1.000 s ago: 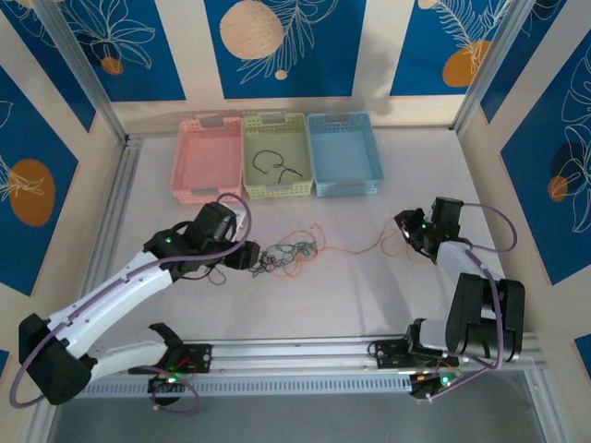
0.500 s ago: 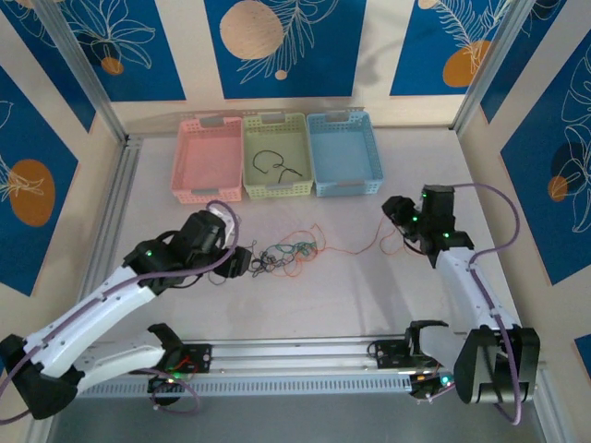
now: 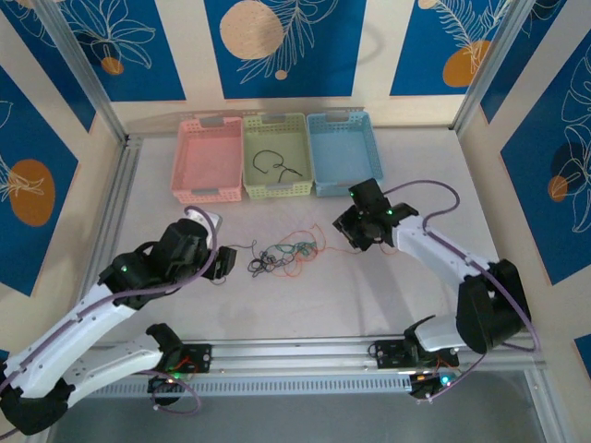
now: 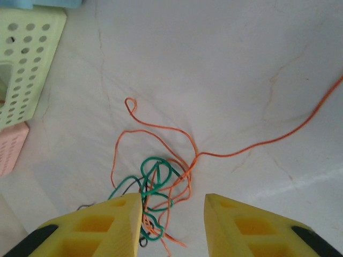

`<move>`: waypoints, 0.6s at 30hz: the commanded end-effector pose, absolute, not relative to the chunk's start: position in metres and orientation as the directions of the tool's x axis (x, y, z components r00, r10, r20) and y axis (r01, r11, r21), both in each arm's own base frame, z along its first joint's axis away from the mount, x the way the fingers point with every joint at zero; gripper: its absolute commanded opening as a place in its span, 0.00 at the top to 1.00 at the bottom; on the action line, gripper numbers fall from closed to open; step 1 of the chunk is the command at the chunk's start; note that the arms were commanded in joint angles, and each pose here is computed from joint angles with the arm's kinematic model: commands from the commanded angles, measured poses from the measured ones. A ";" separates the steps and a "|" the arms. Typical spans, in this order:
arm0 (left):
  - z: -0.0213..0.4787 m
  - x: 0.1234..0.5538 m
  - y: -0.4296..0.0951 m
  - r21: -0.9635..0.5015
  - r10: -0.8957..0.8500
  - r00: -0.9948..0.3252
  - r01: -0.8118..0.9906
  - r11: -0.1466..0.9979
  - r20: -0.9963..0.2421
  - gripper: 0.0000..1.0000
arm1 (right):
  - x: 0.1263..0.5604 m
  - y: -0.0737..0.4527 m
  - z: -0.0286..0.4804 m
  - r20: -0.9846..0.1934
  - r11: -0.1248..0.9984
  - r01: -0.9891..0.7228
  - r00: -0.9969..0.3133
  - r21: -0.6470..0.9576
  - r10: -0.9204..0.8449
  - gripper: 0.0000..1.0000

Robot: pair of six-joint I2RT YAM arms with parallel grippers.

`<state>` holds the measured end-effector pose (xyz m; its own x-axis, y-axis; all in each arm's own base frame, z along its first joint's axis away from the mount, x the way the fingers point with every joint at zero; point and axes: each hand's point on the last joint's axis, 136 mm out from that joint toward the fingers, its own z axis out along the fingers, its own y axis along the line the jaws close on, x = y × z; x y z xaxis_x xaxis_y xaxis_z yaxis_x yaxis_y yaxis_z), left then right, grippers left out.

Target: Untangle the cables

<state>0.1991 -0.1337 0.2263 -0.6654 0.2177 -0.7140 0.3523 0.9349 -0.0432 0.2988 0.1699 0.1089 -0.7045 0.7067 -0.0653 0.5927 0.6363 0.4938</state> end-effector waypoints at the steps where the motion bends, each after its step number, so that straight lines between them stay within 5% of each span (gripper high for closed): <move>1: 0.225 0.196 -0.130 -0.009 0.247 -0.659 0.359 0.933 -0.711 0.23 | 0.288 0.168 0.092 0.008 0.594 0.693 -0.654 0.410 0.757 0.64; 18: 0.228 0.196 -0.125 0.001 0.239 -0.645 0.346 0.938 -0.725 0.22 | 0.286 0.172 0.040 0.089 0.529 0.806 -0.567 0.267 0.819 0.65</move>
<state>0.1985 -0.1281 0.2320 -0.6452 0.2111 -0.7343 0.3397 0.9401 -0.0282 0.2879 0.1678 0.0409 -0.5873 0.8068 0.0649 0.7845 0.5476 0.2912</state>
